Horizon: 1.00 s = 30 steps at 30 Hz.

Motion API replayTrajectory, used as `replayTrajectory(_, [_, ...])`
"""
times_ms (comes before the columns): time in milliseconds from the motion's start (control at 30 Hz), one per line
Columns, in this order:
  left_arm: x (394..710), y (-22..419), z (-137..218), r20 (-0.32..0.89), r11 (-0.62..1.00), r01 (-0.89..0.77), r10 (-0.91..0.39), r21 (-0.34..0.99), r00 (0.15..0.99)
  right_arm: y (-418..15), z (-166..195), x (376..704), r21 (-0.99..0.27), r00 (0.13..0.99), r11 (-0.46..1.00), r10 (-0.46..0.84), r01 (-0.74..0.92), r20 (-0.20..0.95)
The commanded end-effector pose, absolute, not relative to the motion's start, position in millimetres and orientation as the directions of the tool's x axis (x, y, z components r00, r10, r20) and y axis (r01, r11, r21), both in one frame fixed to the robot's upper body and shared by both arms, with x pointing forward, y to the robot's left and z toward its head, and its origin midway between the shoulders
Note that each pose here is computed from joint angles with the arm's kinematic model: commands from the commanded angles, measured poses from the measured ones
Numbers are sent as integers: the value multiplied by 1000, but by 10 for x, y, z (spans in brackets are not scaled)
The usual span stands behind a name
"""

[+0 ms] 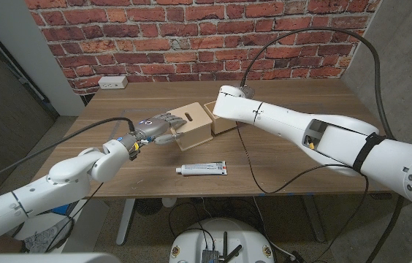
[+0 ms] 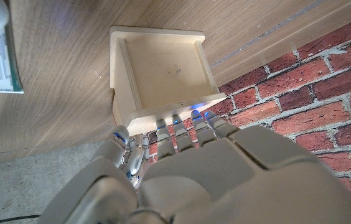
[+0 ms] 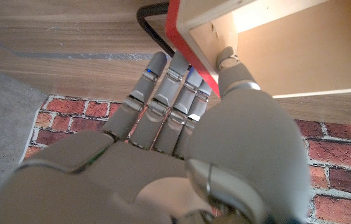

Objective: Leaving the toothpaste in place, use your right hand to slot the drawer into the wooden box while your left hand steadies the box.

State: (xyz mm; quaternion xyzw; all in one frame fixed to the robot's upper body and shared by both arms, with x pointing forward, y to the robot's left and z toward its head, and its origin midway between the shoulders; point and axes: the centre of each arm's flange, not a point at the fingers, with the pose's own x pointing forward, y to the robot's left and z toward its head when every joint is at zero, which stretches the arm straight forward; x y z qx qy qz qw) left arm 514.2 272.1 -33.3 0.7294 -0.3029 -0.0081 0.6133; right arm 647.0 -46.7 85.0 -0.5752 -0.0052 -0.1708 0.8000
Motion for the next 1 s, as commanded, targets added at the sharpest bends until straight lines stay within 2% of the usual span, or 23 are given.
replayTrajectory(33, [5123,2711,-340,362,-68,-436,-454,897,815,-386,815,6456,-920,948,282,-244,272,205])
replayTrajectory(1000, [5106,2701,-400,353,-61,-426,-461,903,814,-257,893,6475,-921,955,289,-217,261,203])
